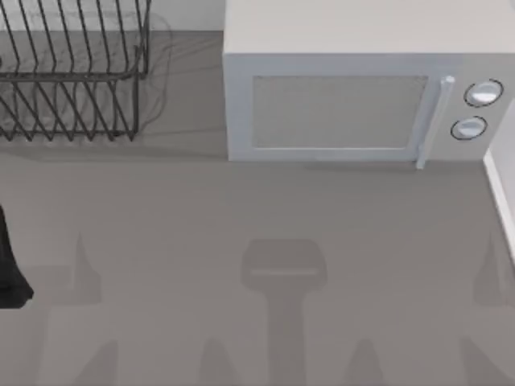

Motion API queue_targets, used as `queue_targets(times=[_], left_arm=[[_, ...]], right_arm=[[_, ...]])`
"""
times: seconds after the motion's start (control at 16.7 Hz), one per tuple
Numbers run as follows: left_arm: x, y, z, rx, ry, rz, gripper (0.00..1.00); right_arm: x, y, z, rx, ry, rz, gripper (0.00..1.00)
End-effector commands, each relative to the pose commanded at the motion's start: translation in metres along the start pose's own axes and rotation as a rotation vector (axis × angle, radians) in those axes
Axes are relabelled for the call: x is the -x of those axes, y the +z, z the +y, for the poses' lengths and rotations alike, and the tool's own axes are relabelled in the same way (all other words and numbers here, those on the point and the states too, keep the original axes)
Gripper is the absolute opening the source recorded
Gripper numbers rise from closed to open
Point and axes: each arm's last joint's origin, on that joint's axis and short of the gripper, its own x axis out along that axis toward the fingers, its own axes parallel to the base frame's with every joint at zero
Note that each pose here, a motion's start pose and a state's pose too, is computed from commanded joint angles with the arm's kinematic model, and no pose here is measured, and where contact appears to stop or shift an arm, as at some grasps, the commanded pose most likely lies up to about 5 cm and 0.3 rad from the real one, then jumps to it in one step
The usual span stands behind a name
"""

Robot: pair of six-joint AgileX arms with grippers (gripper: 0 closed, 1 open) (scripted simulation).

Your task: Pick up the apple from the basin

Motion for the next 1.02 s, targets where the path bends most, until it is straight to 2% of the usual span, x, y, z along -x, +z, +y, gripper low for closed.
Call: queue_targets(times=[0.3, 0.54, 0.78, 1.02], left_arm=[[0.000, 0.000, 0.000, 0.000, 0.000, 0.000, 1.00], [0.000, 0.000, 0.000, 0.000, 0.000, 0.000, 1.00], [0.000, 0.000, 0.000, 0.000, 0.000, 0.000, 1.00], [0.000, 0.000, 0.000, 0.000, 0.000, 0.000, 1.00]], right_arm=[[0.000, 0.002, 0.000, 0.002, -0.002, 0.007, 1.00], [-0.003, 0.027, -0.003, 0.026, -0.028, 0.110, 1.00], [-0.026, 0.067, -0.010, 0.062, -0.065, 0.340, 1.00], [-0.080, 0.097, -0.025, 0.085, -0.091, 0.654, 1.00]])
